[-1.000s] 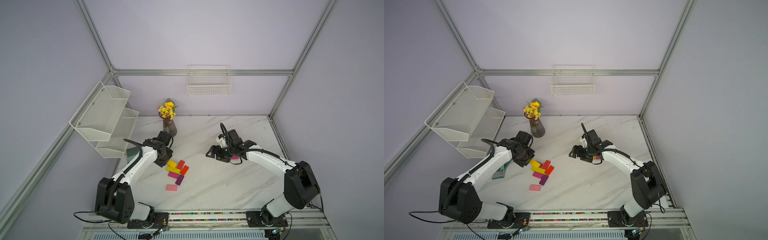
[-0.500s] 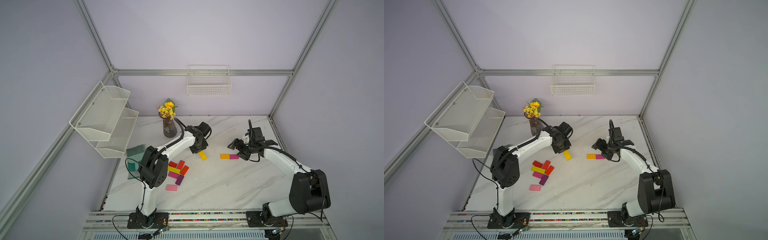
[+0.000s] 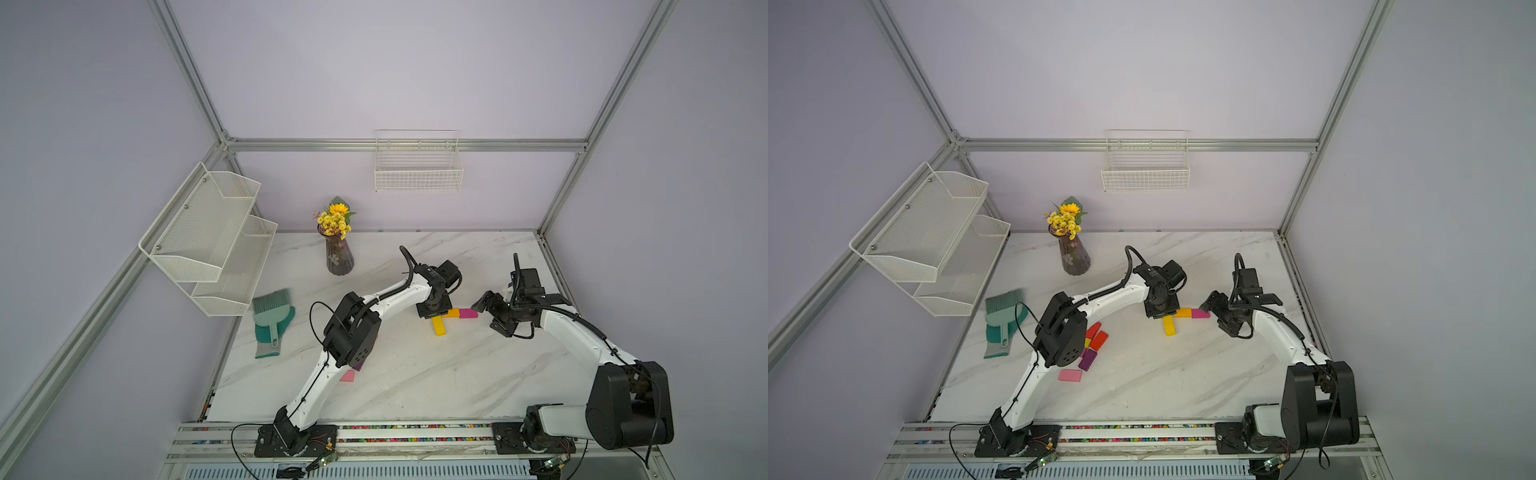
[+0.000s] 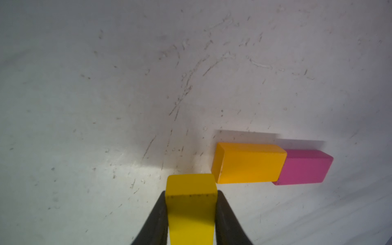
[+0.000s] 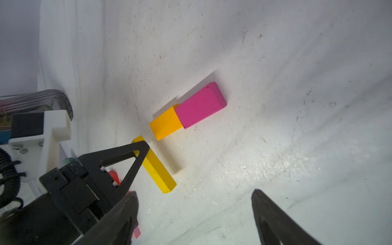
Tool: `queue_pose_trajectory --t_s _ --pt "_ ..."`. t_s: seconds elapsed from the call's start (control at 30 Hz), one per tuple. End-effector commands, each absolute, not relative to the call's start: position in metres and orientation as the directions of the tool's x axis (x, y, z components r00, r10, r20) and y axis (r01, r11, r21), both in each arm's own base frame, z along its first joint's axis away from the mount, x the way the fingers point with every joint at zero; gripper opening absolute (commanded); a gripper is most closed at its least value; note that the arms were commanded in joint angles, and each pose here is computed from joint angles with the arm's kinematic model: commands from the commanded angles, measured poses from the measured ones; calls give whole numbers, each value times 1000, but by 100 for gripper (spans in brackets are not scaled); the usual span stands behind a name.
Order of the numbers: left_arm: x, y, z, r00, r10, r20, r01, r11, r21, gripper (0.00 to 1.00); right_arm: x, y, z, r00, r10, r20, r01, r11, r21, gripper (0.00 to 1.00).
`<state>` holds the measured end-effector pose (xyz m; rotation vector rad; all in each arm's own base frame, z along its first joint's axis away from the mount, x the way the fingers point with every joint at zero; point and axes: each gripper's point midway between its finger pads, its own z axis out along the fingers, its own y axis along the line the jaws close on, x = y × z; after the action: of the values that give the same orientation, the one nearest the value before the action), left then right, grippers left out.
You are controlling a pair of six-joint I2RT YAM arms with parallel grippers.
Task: Assemble the letter c with building blocks
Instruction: Assemble the building block at the center of the board.
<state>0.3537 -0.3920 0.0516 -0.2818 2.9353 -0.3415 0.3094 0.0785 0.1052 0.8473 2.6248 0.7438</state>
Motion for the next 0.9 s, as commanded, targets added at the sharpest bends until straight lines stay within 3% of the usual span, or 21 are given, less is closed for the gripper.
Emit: queue_pose_trajectory --t_s 0.0,0.3,0.47,0.63,0.87 --pt "348 -406 60 -976 -157 -152 -114 958 -263 18 302 73 101 -782 614 -107 476 700 532 86" --pt "335 -422 47 -985 -123 -122 -87 961 -263 23 296 72 96 -790 604 -106 473 710 522 86" --pt "331 -426 42 -987 -119 -106 -87 959 -269 36 293 73 94 -796 597 -102 470 714 519 86" --pt "332 -427 52 -984 -130 -119 -91 954 -285 59 291 72 95 -800 590 -104 464 720 516 86" --pt "335 -413 88 -970 -170 -172 -108 942 -319 65 286 72 96 -809 578 -104 457 731 507 86"
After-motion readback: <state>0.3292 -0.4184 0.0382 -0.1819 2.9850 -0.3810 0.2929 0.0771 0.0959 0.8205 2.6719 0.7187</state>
